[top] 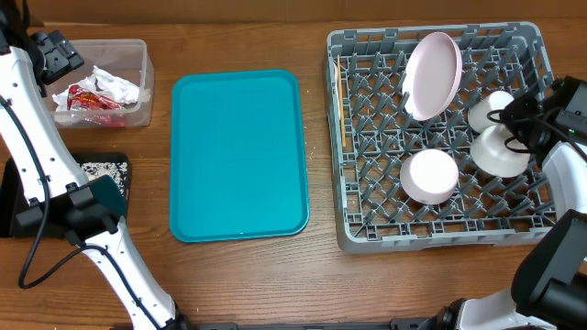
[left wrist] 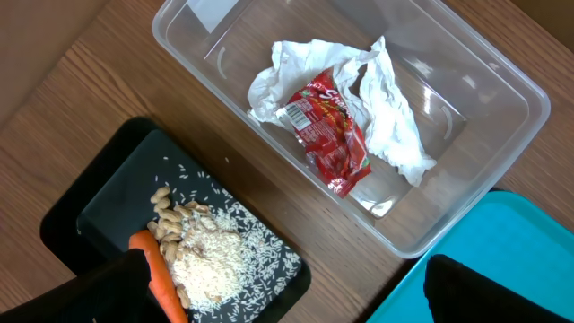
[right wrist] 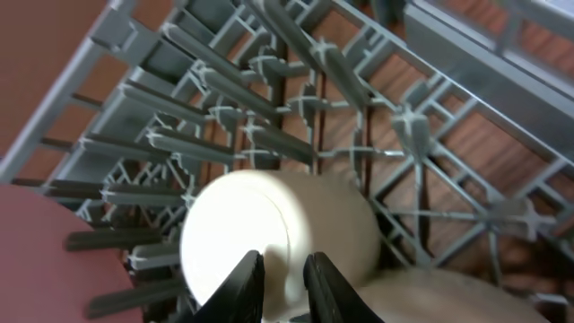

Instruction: Sort waste into correct bins and load items into the dishwasher rack

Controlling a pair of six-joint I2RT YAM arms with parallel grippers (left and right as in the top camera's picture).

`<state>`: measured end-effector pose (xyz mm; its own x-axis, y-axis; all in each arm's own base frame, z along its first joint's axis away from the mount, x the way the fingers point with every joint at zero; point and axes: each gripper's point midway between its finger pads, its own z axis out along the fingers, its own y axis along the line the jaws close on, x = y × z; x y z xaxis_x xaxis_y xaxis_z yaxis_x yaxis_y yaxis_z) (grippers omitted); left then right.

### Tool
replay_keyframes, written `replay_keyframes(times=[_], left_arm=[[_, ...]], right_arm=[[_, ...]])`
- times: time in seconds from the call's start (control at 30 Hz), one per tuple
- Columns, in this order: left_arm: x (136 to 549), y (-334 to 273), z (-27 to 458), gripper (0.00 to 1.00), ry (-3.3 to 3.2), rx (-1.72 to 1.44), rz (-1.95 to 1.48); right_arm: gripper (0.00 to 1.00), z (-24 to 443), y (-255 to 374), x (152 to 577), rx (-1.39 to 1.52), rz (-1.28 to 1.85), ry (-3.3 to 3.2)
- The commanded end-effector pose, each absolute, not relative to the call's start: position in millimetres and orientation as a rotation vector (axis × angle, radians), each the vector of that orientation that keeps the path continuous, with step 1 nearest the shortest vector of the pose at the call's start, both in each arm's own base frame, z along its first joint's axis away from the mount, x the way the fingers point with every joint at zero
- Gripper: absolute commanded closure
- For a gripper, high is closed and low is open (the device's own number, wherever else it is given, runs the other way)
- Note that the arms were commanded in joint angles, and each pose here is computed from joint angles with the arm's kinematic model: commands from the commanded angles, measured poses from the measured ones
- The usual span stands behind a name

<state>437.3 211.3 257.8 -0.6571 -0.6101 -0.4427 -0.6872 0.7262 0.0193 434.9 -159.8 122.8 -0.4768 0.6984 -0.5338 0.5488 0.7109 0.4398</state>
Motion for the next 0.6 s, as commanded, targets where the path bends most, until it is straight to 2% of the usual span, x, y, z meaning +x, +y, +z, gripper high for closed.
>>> replay_keyframes(times=[0.0,0.27,0.43,0.57], left_arm=[[436,212,263,0.0,2.506,-0.997,0.275],[436,212,263,0.0,2.507,-0.997,0.275],[436,212,263,0.0,2.507,-0.997,0.275],[436,212,263,0.0,2.507,-0.997,0.275]], right_arm=[[0.8,126,-148,445,0.893,0.358,2.197],[0.79,131,-138,444,0.869,0.42,2.204],[0.71,168,-125,444,0.788,0.494,2.147],[0.59,205,-120,432,0.752,0.48,2.096]])
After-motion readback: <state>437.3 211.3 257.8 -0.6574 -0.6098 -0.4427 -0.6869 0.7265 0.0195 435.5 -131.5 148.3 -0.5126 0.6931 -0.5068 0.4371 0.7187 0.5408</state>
